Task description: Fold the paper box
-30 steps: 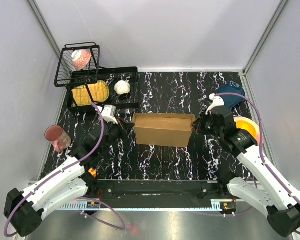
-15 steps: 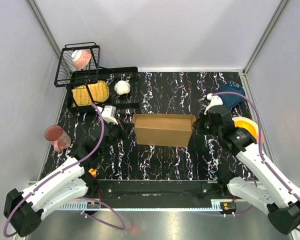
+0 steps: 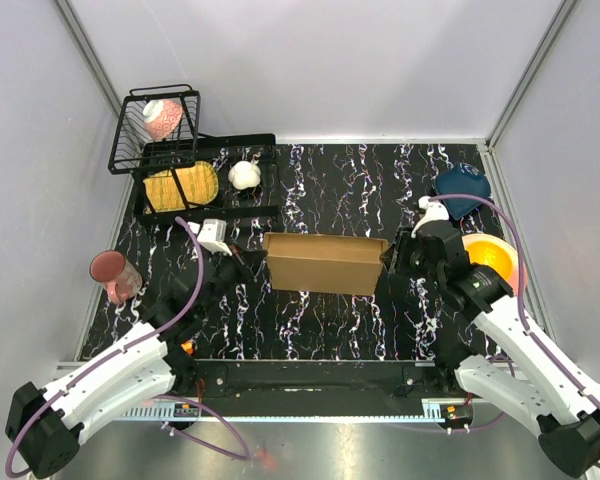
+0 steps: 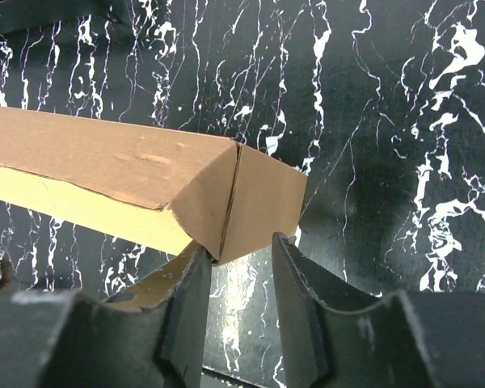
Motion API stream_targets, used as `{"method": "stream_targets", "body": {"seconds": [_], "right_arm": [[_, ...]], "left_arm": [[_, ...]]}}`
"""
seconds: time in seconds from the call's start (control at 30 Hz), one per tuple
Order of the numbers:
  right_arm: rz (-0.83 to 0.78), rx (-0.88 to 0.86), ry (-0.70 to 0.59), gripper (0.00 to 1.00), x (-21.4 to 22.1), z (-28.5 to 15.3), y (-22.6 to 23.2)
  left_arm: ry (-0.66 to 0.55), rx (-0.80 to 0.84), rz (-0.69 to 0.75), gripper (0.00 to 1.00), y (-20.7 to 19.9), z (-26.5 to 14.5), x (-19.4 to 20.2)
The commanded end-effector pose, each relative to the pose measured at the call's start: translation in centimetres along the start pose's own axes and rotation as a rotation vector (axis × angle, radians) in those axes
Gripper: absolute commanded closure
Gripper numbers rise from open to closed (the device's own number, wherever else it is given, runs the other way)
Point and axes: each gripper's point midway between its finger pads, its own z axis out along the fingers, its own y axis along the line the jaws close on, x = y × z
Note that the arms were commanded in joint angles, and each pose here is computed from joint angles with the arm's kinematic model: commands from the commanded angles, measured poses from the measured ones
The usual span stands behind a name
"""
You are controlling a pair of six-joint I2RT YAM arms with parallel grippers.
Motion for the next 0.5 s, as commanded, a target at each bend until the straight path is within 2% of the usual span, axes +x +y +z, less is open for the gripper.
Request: {"method": "stream_targets", "body": {"seconds": [0.0,0.13,0.27,0.4,0.47], "right_arm": [[0.025,0.037,-0.013,0.56,0.1,-1.2,-0.9],[0.046,-0.038,-0.100,0.43,-2.4,-3.3,0.7],[0.063,-0.111,-0.197,0.35,-4.8,-5.8,2.0],[0.039,-0.121,-0.222,0.34,-6.0,-6.0,2.6],[0.023,-0.126,-0.196,0.38,-5.7,-5.2,2.8]], "left_arm": [[-0.004,-0.126,0.014,1.00,3.0,-0.4,0.7],[-0.010,-0.135,0.015,1.00,3.1,-0.5,0.5],[-0.011,-0.133,0.015,1.00,2.9,-0.5,0.4],[-0.014,-0.127,0.010,1.00,2.7,-0.5,0.1],[-0.011,-0.123,0.012,1.00,2.6,-0.5,0.1]]}}
